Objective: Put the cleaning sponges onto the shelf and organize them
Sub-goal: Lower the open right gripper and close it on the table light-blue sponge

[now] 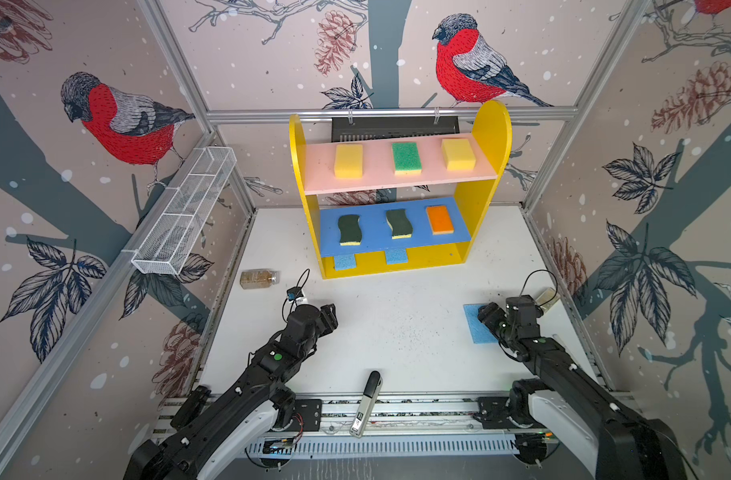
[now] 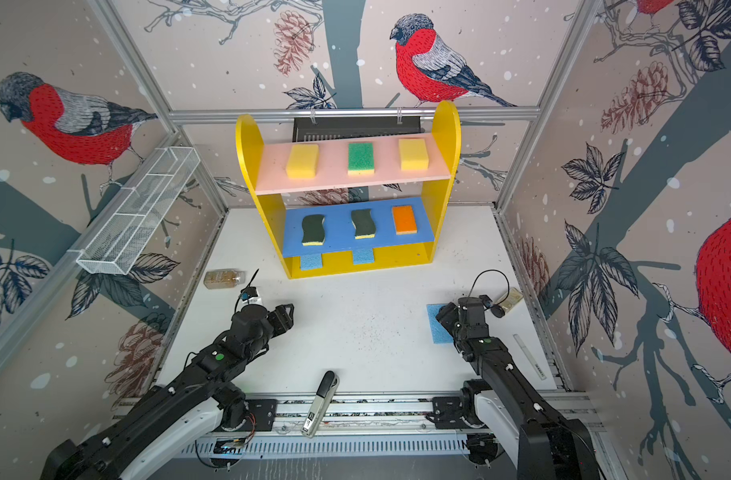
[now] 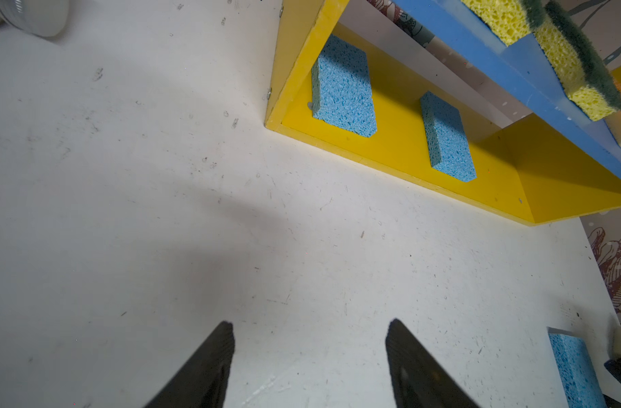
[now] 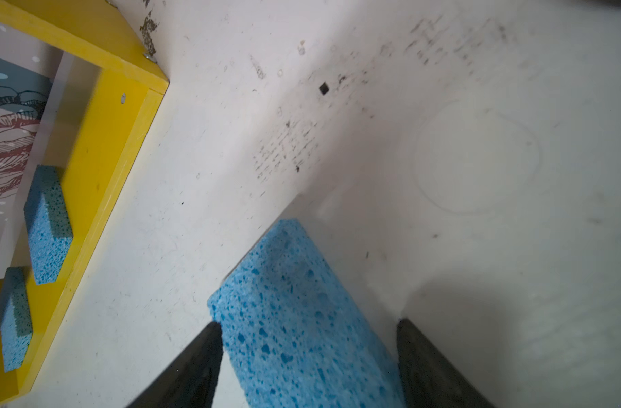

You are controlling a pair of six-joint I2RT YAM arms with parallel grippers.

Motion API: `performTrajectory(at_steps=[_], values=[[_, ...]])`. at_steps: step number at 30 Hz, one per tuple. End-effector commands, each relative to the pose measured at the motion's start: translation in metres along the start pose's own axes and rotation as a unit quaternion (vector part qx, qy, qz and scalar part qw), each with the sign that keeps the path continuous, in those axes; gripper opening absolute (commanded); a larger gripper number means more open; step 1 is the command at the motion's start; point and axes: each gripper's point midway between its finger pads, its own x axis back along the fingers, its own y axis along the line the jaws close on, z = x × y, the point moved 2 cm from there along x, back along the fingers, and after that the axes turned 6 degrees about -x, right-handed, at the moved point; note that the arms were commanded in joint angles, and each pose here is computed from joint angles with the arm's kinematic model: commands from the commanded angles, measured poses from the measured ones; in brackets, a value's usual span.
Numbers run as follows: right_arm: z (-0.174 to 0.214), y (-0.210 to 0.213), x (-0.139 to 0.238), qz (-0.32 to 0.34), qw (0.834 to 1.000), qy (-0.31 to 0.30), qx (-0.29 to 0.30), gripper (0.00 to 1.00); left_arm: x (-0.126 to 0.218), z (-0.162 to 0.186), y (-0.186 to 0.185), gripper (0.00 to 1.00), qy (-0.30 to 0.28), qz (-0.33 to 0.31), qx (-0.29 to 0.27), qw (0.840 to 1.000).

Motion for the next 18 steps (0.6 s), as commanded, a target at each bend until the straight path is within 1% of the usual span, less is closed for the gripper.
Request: performTrajectory(at_steps=[1,14,18], values=[[0.024,-0.009,0.001,0.014,0.998,0.051,-0.017,0.78,0.002,-0.001,0.002,0.69,-0.003,-0.004,0.001,1.000],[0.043,0.018,-0.002,-0.015,0.996,0.079,0.031,0.79,0.009,-0.002,0.002,0.69,-0.006,0.002,0.011,1.000],[0.042,0.018,0.002,0.002,0.997,0.070,0.044,0.79,0.011,-0.003,0.000,0.69,-0.005,0.004,0.012,1.000]])
